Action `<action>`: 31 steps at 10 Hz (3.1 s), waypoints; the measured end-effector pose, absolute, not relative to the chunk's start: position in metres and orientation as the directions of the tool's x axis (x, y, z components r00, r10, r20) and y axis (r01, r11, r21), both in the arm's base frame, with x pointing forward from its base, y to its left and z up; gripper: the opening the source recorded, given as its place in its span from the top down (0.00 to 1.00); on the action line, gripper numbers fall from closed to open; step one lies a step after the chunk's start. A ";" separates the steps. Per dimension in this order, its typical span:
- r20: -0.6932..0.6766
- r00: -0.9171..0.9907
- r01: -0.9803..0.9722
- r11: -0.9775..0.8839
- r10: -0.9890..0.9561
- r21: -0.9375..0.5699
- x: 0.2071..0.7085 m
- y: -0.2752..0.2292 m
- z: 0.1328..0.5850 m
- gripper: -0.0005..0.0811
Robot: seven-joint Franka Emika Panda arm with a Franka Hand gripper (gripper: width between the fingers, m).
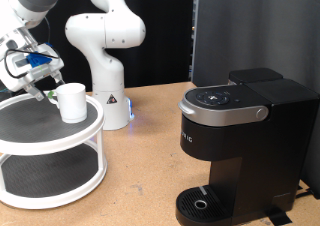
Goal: Make a cup of coffee with the keurig machine
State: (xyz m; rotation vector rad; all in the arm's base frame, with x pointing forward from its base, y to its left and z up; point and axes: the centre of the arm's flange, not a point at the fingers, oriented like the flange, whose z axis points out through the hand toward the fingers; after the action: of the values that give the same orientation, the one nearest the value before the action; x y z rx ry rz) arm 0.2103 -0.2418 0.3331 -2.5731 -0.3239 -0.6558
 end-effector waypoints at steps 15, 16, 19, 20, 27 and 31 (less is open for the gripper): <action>0.510 0.850 0.360 -0.851 0.131 -0.381 0.212 -0.244 0.313 0.37; 0.511 0.850 0.360 -0.851 0.131 -0.381 0.212 -0.244 0.313 0.37; 0.511 0.850 0.360 -0.852 0.130 -0.381 0.212 -0.244 0.313 0.82; 0.511 0.849 0.360 -0.852 0.130 -0.381 0.212 -0.244 0.313 0.91; 0.462 0.880 0.363 -0.785 0.112 -0.502 0.222 -0.235 0.368 0.91; 0.465 0.879 0.363 -0.780 0.105 -0.510 0.222 -0.230 0.387 0.91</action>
State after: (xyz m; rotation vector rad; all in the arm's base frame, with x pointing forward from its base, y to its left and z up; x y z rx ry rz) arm 0.2218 -0.2303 0.3868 -2.4330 -0.3361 -0.5566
